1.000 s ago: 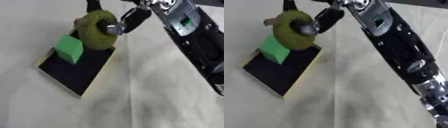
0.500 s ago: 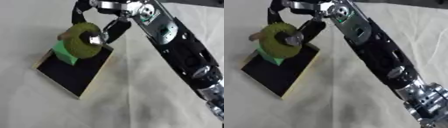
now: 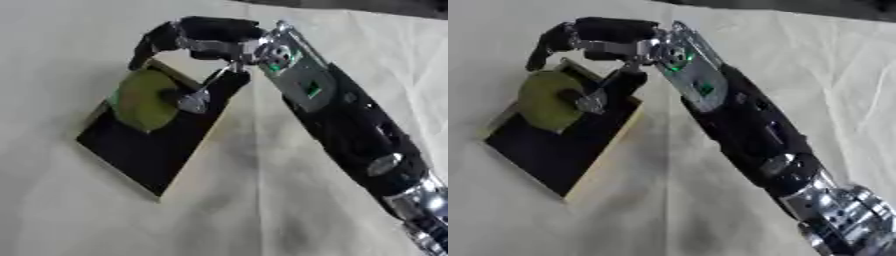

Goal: Pick up objects on the table and place them in the box.

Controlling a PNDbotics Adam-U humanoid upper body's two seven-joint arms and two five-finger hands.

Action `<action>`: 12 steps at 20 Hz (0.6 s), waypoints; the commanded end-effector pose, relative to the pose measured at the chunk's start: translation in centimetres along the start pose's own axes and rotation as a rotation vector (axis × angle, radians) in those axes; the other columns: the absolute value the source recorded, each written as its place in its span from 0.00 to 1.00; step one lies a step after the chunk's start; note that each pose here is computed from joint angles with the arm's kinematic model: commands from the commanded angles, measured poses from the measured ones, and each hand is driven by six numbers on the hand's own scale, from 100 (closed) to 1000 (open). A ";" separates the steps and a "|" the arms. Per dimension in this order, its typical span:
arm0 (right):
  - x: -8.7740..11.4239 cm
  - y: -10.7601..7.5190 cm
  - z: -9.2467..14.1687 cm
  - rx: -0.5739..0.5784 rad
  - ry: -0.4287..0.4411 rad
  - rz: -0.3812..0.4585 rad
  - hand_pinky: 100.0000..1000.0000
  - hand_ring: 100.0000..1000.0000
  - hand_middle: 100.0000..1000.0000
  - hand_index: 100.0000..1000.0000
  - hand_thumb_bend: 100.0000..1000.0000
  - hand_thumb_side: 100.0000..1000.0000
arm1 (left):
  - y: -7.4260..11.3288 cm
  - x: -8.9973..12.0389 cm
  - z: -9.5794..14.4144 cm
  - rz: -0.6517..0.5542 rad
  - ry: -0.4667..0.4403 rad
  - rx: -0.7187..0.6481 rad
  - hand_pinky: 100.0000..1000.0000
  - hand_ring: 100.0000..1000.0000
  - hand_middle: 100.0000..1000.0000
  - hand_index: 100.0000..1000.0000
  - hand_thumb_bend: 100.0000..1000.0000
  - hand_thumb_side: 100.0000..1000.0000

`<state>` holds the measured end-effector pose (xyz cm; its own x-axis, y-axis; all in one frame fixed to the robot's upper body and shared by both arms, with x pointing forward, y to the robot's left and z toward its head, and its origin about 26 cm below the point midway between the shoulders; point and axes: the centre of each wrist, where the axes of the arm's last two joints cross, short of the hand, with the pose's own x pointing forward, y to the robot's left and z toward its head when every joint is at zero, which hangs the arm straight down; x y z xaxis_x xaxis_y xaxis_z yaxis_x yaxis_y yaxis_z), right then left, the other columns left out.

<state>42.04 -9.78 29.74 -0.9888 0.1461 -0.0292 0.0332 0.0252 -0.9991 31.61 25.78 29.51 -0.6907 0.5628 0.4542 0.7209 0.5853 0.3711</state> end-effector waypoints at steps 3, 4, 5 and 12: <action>0.4 -1.5 0.7 0.330 -0.222 0.327 0.97 1.00 0.92 0.96 0.00 0.49 | 0.0 0.7 -0.4 -0.020 -0.008 -0.022 0.89 0.83 0.86 0.85 0.00 0.64; 0.5 -1.8 0.9 0.328 -0.220 0.339 0.97 1.00 0.93 0.96 0.00 0.46 | 0.0 0.7 -0.4 -0.021 -0.008 -0.021 0.89 0.83 0.86 0.85 0.00 0.64; 0.6 -2.1 1.2 0.320 -0.219 0.348 0.97 1.00 0.93 0.96 0.00 0.45 | 0.0 0.7 -0.4 -0.021 -0.008 -0.020 0.89 0.83 0.86 0.85 0.00 0.64; 2.3 -7.0 5.1 0.006 -0.171 0.290 0.93 0.97 0.85 0.91 0.00 0.00 | 0.0 0.8 -0.3 -0.025 -0.008 -0.012 0.89 0.83 0.86 0.85 0.00 0.64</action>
<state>39.82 -13.47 34.42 -0.9831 0.1206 -0.1377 0.1568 0.1662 -0.9736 31.61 25.85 29.39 -0.6915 0.5615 0.4545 0.7197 0.5896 0.3665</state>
